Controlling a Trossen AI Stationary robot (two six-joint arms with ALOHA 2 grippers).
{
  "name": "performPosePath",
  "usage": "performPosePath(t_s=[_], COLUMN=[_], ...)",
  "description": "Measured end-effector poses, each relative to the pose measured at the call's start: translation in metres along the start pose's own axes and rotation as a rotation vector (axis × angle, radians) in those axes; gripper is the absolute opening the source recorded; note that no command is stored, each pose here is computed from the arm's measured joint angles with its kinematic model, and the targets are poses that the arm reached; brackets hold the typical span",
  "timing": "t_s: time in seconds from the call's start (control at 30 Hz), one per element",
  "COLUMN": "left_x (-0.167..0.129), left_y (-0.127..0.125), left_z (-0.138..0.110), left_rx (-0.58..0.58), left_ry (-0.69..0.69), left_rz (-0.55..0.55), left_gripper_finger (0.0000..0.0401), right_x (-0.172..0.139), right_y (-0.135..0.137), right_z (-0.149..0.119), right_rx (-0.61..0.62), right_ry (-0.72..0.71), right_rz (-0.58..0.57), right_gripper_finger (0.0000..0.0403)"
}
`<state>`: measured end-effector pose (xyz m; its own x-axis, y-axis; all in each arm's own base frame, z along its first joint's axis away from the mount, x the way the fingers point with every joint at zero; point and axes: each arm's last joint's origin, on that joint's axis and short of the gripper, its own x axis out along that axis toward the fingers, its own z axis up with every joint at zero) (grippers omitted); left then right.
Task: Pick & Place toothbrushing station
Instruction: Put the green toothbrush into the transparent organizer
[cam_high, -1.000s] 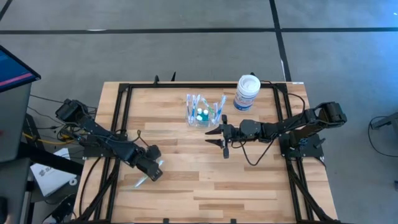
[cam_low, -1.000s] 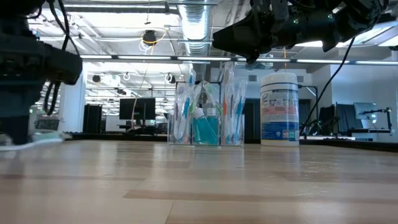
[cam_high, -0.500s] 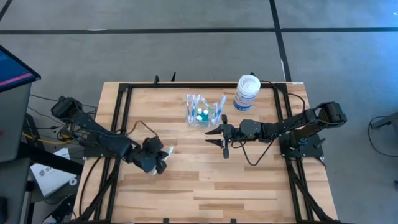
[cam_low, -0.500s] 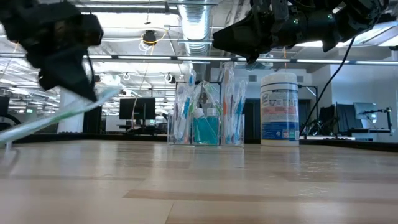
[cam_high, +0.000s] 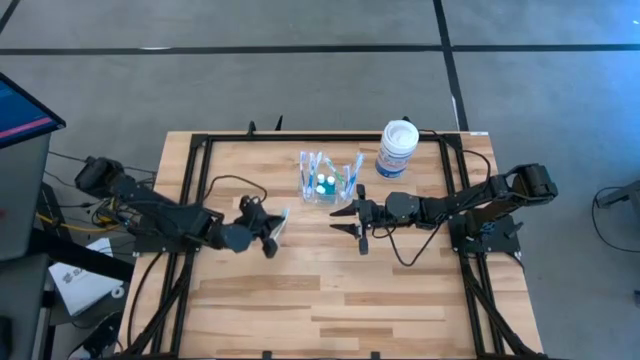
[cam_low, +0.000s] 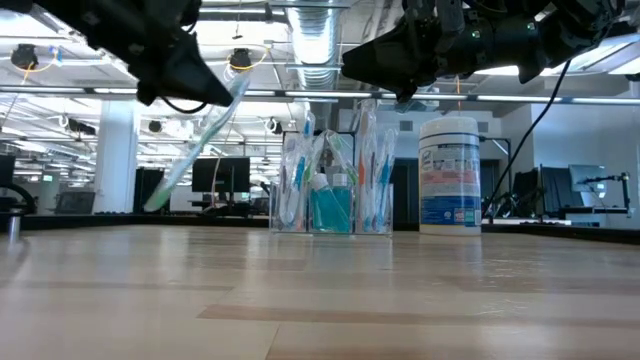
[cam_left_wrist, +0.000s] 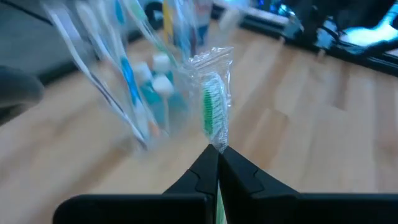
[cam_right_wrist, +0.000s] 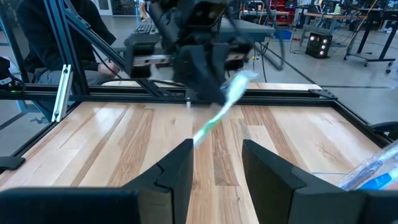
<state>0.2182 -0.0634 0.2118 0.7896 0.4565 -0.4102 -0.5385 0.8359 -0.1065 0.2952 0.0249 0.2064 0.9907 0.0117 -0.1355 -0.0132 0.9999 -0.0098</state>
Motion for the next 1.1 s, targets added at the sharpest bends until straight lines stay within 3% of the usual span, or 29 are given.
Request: performPosePath(t_s=[0.37, 0.87, 1.1], left_x=[0.02, 0.042, 0.061], left_y=[0.015, 0.047, 0.06], left_z=[0.032, 0.066, 0.071], left_rx=[0.042, 0.044, 0.044], left_ry=[-0.17, -0.311, -0.338], left_rz=[0.073, 0.071, 0.061], left_gripper_finger=[0.0, 0.0, 0.0], right_x=[0.0, 0.0, 0.0], right_y=[0.0, -0.001, -0.003], right_z=[0.0, 0.0, -0.001], right_rx=[0.0, 0.0, 0.0], right_ry=[0.0, 0.0, 0.006], right_rz=[0.0, -0.003, -0.009], right_gripper_finger=[0.0128, 0.0128, 0.0128])
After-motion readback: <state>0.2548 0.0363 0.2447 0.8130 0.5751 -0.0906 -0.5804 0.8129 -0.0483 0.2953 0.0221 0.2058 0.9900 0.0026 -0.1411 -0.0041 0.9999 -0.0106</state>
